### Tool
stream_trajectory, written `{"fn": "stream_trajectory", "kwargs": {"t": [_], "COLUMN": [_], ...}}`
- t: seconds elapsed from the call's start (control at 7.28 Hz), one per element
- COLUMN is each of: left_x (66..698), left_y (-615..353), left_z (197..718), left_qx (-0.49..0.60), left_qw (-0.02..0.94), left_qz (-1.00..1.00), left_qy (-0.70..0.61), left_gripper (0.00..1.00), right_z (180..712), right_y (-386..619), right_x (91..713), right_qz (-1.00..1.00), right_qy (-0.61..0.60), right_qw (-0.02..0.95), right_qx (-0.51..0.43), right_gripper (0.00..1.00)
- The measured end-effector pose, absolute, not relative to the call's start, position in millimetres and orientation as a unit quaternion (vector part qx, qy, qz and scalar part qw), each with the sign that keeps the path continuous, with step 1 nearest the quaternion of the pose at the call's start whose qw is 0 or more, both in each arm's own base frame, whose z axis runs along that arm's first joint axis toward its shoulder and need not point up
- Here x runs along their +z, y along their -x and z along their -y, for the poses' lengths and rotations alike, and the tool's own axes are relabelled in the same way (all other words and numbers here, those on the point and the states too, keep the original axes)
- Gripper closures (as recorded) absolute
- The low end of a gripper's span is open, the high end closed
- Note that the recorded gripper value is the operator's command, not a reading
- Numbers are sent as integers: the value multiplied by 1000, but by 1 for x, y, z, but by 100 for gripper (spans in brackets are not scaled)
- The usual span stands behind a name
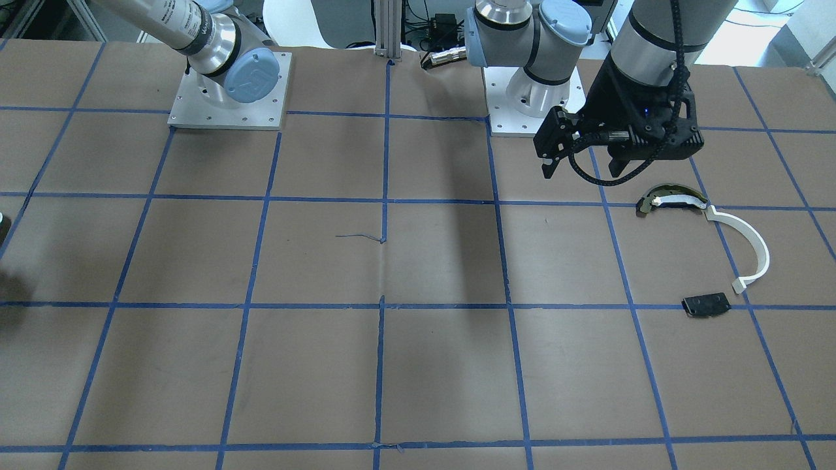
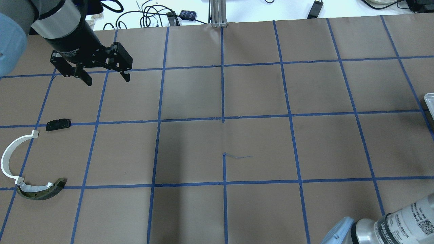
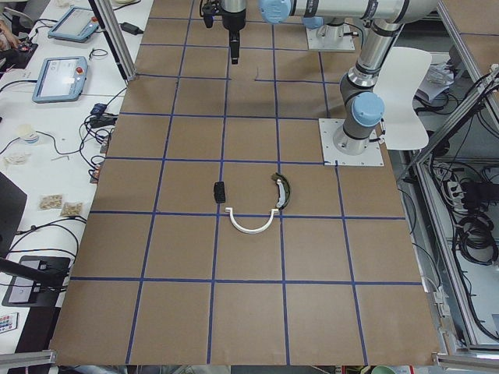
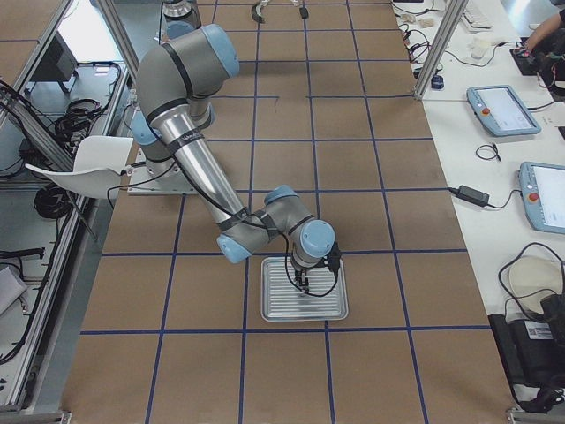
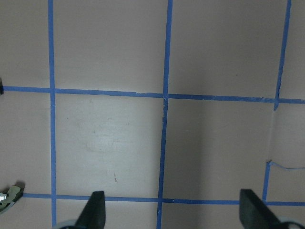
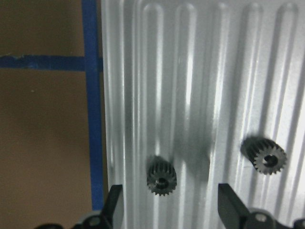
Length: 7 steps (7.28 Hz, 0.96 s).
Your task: Place bearing gear from tray to pile
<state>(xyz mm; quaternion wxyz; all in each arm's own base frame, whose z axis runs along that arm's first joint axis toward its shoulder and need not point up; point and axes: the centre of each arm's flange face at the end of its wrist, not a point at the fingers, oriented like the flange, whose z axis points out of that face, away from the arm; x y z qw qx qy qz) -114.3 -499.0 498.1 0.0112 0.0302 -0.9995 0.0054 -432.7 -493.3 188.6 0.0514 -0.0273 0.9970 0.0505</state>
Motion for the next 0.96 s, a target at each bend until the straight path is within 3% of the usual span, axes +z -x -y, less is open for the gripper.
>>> {"fn": "stream_trajectory", "kwargs": {"t": [0.96], "left_x": [499], "left_y": [114], "left_z": [499], "left_qx": [6], "left_qw": [11], "left_qz": [999], "left_qy": [-31], "left_gripper": [0], "right_z": [495], "right_y": [432], "right_x": [183], "right_qz": [-997], "right_qy": [19], "right_qw": [55], "right_qx": [52], "right_gripper": [37]}}
